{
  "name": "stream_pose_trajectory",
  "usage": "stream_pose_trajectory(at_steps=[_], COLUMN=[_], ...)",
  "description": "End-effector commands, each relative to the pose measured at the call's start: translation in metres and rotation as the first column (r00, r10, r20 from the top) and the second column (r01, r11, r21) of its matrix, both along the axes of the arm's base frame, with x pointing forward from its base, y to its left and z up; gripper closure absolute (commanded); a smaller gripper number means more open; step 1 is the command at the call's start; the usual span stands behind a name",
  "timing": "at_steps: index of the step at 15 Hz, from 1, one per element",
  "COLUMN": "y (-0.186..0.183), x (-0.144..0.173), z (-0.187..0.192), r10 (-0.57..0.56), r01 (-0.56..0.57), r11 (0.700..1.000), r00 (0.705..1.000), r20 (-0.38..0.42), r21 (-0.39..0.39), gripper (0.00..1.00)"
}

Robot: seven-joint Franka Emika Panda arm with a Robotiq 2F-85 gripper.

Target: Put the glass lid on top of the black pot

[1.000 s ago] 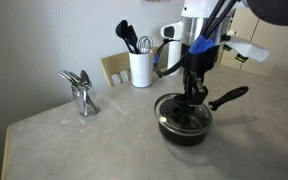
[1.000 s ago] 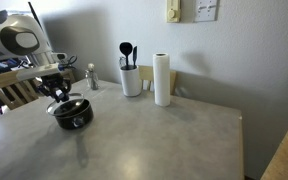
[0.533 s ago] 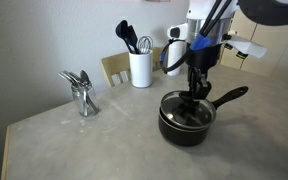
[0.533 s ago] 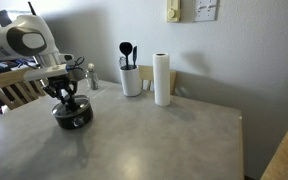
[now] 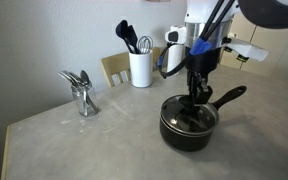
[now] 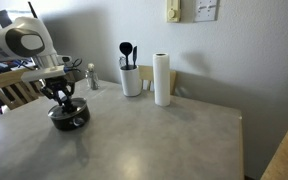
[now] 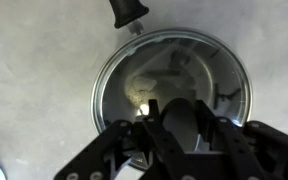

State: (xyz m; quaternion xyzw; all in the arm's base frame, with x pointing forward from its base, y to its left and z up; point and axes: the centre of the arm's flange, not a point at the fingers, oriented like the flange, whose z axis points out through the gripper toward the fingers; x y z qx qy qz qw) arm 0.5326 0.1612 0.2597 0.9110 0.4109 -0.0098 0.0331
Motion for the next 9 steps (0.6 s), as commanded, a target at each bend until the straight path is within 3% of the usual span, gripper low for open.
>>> stream_pose_trajectory(at_steps=[1,9], y=[0.003,-0.004], x=[0.002,0.000], z=[-0.002,-0.017], r10=[0.008,-0.081], r01=[-0.008,0.080], r11=[1.000,0.994], r00=[1.000,0.997], r20=[-0.025,0.009], r21=[0.010,0.070], gripper=[0.86,0.86])
